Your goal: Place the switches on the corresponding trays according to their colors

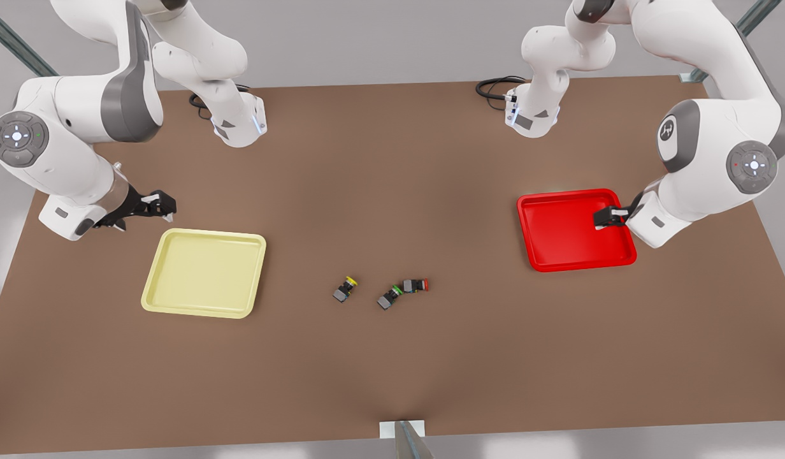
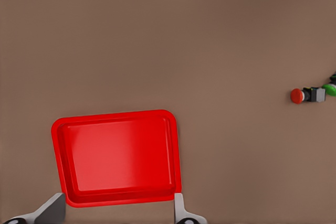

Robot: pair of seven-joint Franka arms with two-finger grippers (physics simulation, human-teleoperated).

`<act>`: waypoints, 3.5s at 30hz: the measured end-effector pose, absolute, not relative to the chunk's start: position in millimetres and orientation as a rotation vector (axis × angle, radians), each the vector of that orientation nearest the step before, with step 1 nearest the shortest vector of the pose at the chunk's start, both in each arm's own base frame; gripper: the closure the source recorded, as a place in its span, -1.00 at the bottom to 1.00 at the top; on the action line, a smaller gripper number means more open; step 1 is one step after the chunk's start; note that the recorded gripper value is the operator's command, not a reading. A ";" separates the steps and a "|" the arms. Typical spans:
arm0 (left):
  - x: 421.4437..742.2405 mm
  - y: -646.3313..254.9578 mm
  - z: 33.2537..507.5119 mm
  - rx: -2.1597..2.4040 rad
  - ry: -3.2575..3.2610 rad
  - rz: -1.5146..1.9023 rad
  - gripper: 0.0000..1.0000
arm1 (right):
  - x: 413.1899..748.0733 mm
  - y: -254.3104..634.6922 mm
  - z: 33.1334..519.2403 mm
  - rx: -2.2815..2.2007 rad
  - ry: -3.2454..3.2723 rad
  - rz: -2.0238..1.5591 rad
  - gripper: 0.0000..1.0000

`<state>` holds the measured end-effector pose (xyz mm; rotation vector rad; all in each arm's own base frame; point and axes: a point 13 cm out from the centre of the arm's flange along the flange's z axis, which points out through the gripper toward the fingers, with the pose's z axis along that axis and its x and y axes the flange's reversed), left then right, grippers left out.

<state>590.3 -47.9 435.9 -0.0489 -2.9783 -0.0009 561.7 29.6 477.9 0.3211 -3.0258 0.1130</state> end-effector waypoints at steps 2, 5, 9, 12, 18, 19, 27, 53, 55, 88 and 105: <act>590.5 -48.2 435.2 -0.048 -2.978 -0.001 -1.00 | 562.3 30.0 478.1 0.326 -3.027 0.113 -1.00; 585.0 -103.6 389.4 -0.122 -2.902 -0.026 -1.00 | 570.2 59.1 391.7 0.386 -2.879 0.101 -1.00; 547.7 -266.3 241.8 -0.166 -2.790 -0.123 -1.00 | 564.1 195.0 231.1 0.500 -2.717 0.126 -1.00; 535.5 -311.5 175.6 0.133 -2.847 -0.164 -1.00 | 556.0 251.1 162.2 0.433 -2.733 0.153 -1.00; 561.0 -407.9 115.3 0.795 -2.887 -0.105 -1.00 | 565.1 316.4 103.1 0.056 -2.874 0.097 -1.00; 578.1 -416.6 120.2 0.930 -2.880 -0.061 -1.00 | 574.6 312.0 97.6 -0.063 -2.885 0.074 -1.00; 614.0 -436.1 103.6 1.840 -2.491 0.039 -1.00 | 597.2 358.1 81.7 -0.722 -2.794 -0.200 -1.00; 600.0 -477.8 59.0 2.369 -1.979 0.054 -1.00 | 603.5 368.7 47.5 -0.938 -2.773 -0.029 -1.00; 602.7 -473.9 57.7 2.349 -2.000 0.053 -1.00 | 598.2 372.6 44.4 -0.904 -2.780 -0.017 -1.00; 511.2 -46.3 104.5 2.260 -1.960 -0.505 0.11 | 609.6 379.1 41.3 -0.879 -2.801 -0.098 0.04; 621.6 -113.2 485.2 1.651 -2.694 -0.001 -1.00 | 647.3 -20.3 149.7 -0.878 -2.767 0.245 0.04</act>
